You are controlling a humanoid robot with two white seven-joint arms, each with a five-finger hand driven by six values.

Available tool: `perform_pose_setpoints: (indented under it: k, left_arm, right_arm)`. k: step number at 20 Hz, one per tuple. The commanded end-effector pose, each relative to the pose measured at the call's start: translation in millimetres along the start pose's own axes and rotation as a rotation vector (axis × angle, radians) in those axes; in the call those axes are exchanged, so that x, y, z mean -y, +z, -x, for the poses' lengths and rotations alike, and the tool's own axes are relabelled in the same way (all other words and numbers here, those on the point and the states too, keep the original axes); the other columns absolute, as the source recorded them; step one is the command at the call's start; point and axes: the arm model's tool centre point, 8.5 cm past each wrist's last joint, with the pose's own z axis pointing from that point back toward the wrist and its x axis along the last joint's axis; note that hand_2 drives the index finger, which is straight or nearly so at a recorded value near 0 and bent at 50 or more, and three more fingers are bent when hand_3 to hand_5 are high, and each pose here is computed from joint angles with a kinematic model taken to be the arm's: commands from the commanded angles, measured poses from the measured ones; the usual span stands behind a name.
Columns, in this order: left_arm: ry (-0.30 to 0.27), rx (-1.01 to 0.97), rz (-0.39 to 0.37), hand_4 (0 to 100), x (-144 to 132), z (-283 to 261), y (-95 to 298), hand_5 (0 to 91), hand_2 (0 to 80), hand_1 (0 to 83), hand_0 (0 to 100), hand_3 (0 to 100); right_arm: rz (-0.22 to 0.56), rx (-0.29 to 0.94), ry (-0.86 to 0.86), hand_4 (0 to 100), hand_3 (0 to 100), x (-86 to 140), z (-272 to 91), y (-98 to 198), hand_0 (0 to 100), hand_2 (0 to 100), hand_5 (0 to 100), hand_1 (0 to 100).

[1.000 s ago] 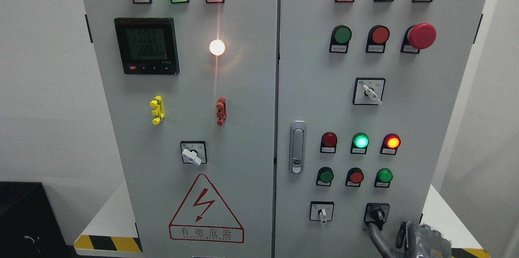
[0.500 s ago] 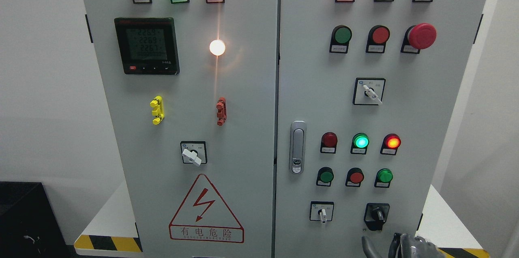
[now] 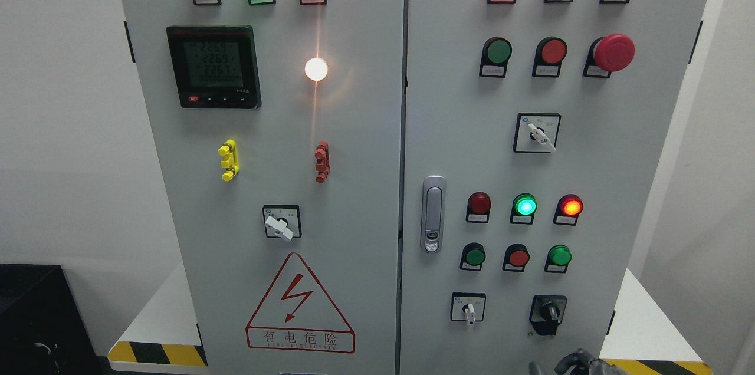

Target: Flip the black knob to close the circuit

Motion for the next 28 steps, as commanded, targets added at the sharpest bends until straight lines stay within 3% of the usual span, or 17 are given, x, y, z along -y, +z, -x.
perform_pose_setpoints:
  k: [1,8,14,28]
  left_arm:
    - [0.004,0.006,0.003,0,1.6,4.4,0.0,0.0,0.0,55.6,12,0]
    - [0.004,0.006,0.003,0,1.6,4.4,0.0,0.0,0.0,55.6,12,0]
    - [0.004,0.006,0.003,0,1.6,4.4,0.0,0.0,0.0,55.6,12,0]
    - [0.003,0.007,0.003,0,1.6,4.3,0.0,0.0,0.0,55.6,12,0]
  right_arm:
    - [-0.003,0.041,-0.354,39,41,13.6,-13.2,29.4,0,21,39,0]
    - [-0.049,0.027,-0.763,20,24,9.7,-6.5,42.1,0,7,17,0]
    - [-0.09,0.022,-0.861,8,14,4.7,-4.1,47.1,0,2,3,0]
    - [-0.089,0.023,-0.865,7,12,4.9,-3.3,49.3,0,1,0,0]
